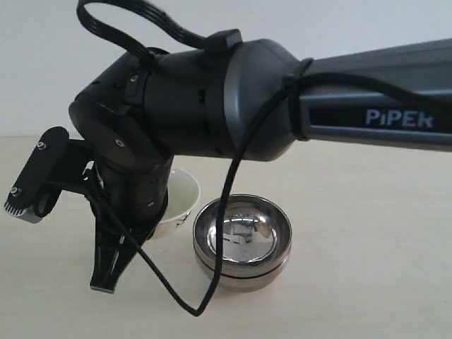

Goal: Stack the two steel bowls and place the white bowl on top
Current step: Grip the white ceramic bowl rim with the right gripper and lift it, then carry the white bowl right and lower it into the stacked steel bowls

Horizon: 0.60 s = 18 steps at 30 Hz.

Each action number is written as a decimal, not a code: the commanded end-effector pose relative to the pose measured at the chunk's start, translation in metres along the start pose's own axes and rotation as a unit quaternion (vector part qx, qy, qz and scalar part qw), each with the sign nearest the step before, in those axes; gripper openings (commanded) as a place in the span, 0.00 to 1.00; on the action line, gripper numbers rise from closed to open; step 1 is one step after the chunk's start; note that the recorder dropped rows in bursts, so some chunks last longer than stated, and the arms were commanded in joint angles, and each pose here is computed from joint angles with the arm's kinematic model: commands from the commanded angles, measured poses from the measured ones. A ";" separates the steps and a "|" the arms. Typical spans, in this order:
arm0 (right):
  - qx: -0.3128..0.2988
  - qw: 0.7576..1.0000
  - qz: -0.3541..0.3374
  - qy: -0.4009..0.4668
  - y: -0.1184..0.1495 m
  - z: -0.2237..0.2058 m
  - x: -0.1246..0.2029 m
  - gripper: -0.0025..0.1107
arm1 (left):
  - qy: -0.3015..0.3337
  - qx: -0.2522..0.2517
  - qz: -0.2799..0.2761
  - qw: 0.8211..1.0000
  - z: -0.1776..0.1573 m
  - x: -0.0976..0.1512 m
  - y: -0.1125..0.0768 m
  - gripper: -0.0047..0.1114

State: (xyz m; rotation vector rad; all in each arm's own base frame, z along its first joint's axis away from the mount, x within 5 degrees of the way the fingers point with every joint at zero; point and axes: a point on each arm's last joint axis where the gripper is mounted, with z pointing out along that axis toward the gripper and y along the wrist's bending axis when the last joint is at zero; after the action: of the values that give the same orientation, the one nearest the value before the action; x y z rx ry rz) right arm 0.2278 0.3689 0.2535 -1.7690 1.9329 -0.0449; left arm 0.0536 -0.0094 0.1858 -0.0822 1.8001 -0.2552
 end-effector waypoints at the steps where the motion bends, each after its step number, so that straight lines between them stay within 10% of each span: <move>1: 0.039 0.999 -0.001 0.031 -0.011 -0.019 0.007 0.02 | -0.003 -0.001 -0.004 1.000 0.000 0.000 0.000 0.07; 18: 0.043 0.993 0.096 0.047 -0.035 -0.037 0.035 0.02 | -0.003 -0.001 -0.004 1.000 0.000 0.000 0.000 0.07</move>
State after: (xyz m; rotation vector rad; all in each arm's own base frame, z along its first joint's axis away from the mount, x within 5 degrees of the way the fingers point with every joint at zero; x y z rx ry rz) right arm 0.2457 0.3292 0.2785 -1.5733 2.1186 -0.1534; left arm 0.0536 -0.0094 0.1858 -0.0822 1.8001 -0.2552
